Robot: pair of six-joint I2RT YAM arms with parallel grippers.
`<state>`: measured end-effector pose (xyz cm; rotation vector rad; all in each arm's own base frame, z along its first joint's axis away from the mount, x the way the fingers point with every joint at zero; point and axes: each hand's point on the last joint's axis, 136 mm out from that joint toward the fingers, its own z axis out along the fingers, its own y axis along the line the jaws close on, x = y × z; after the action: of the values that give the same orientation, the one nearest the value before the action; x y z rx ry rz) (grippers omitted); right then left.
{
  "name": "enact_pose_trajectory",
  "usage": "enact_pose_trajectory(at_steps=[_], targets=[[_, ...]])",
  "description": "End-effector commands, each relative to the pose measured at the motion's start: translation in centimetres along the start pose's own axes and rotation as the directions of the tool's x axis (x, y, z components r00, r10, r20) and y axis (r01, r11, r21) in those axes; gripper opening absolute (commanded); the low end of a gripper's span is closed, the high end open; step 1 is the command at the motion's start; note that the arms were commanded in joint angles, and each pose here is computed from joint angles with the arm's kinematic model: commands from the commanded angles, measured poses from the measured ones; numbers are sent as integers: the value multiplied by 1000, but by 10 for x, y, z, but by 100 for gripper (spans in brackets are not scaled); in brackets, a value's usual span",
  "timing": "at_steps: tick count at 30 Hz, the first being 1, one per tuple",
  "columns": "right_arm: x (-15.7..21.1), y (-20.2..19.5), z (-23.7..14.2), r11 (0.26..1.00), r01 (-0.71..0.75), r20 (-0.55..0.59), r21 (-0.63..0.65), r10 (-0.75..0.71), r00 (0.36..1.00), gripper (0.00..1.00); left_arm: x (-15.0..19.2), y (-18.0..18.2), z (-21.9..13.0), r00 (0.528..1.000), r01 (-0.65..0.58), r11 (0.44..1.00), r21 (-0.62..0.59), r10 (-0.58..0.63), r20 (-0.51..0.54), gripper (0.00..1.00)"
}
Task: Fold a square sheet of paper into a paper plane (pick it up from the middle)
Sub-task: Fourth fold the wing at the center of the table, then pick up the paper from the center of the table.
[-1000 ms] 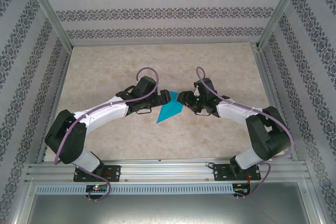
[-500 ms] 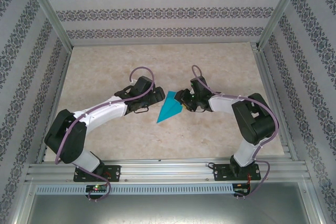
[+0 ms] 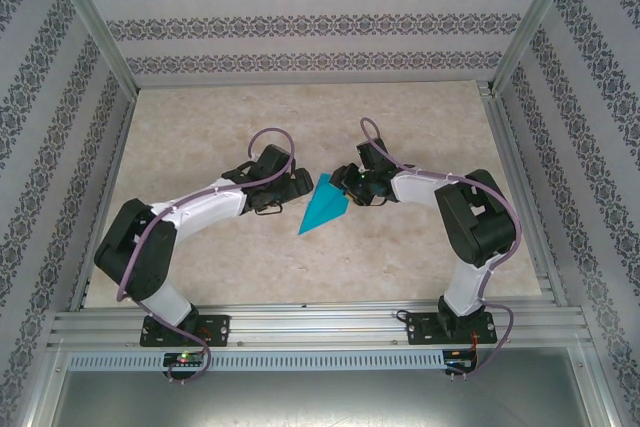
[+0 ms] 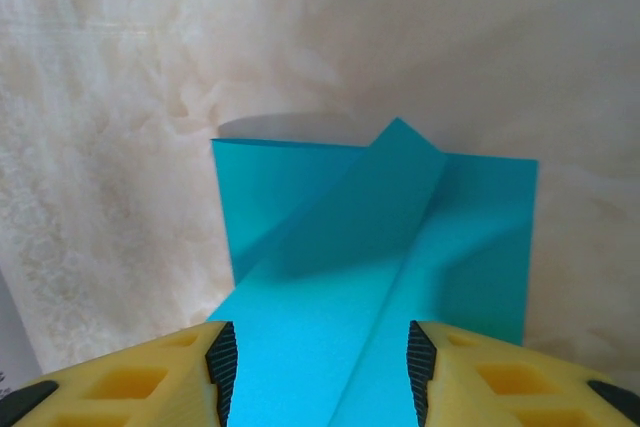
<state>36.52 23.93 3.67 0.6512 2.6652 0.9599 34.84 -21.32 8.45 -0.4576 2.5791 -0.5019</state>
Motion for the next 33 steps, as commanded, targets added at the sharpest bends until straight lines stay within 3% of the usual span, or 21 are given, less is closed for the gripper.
enact_pose_trajectory(at_steps=[1, 21, 29, 33], targets=[[0, 0, 2, 999, 38, 16, 32, -38, 999, 50, -9, -7, -3, 999, -45, 999, 8, 45, -2, 100], [22, 37, 13, 990, 96, -74, -107, -105, 992, 48, -5, 12, -2, 1000, -28, 999, 26, 28, 10, 100], [46, 30, 16, 985, 129, -109, -111, -141, 984, 42, -7, 17, -9, 999, 19, 999, 29, -20, 25, 100], [53, 25, 19, 984, 127, -113, -124, -141, 984, 36, -4, 17, -9, 997, 70, 996, 55, -69, -22, 100]])
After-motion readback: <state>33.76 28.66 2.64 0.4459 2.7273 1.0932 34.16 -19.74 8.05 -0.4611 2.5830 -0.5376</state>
